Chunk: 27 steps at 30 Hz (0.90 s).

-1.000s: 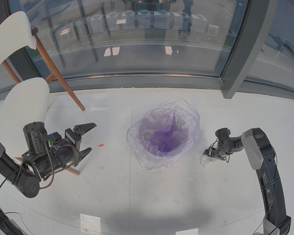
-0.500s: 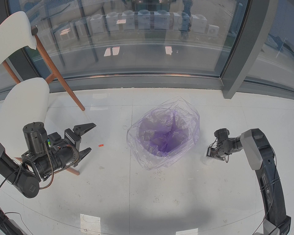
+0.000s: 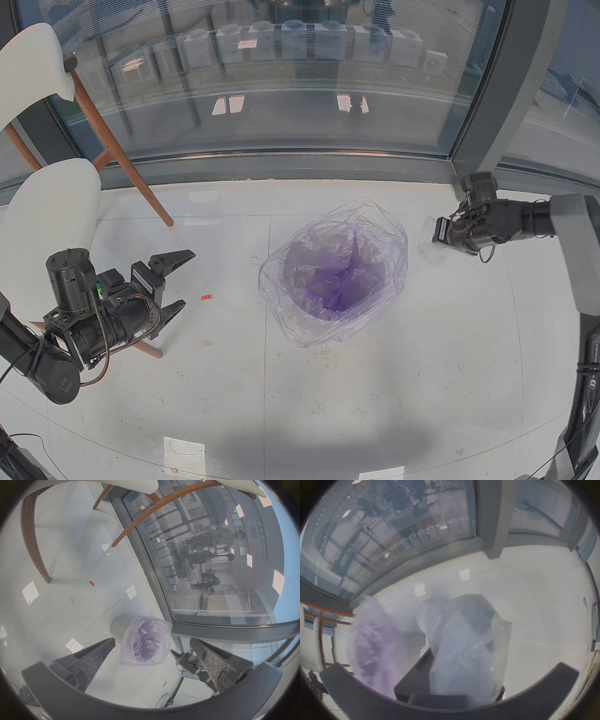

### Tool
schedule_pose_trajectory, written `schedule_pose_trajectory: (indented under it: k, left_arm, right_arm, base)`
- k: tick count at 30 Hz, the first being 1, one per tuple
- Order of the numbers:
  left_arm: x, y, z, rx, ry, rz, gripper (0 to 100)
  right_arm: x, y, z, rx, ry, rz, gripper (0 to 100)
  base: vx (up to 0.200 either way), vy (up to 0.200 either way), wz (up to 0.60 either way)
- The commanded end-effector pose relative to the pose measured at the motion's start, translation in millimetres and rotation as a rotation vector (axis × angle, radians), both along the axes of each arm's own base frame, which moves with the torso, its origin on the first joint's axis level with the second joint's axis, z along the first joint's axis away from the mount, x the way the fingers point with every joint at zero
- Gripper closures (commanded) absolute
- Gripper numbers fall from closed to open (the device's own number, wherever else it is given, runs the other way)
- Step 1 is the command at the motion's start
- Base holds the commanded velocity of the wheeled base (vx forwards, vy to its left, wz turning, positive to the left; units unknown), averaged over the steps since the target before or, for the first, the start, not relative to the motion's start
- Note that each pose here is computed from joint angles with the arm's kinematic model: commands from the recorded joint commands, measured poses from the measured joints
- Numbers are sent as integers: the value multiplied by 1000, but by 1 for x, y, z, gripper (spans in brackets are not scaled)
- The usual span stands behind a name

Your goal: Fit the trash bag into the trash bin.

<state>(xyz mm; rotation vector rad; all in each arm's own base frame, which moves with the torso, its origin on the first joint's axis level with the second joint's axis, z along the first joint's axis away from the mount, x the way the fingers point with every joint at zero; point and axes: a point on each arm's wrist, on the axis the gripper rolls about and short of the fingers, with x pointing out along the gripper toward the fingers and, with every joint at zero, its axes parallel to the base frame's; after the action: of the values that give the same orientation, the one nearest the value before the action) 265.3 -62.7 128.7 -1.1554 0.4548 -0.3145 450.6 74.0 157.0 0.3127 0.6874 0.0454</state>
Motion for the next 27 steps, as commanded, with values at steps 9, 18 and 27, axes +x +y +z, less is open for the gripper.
schedule_pose_trajectory:
  k: [9, 18, 27]
  left_arm:
    - [-1, 0, 0, 23, -11, -5, 0]
    - [-1, 0, -1, 22, -4, -3, 0]
    - [0, 0, -1, 24, -10, -3, 0]
  right_arm:
    - [-116, 104, 57, 37, -22, 332, 100]
    - [-81, 142, -8, 36, -38, 371, 100]
    - [-40, 156, -69, 49, -117, 343, 100]
  base:
    - [0, 0, 0]
    - [0, 0, 0]
    - [0, 0, 0]
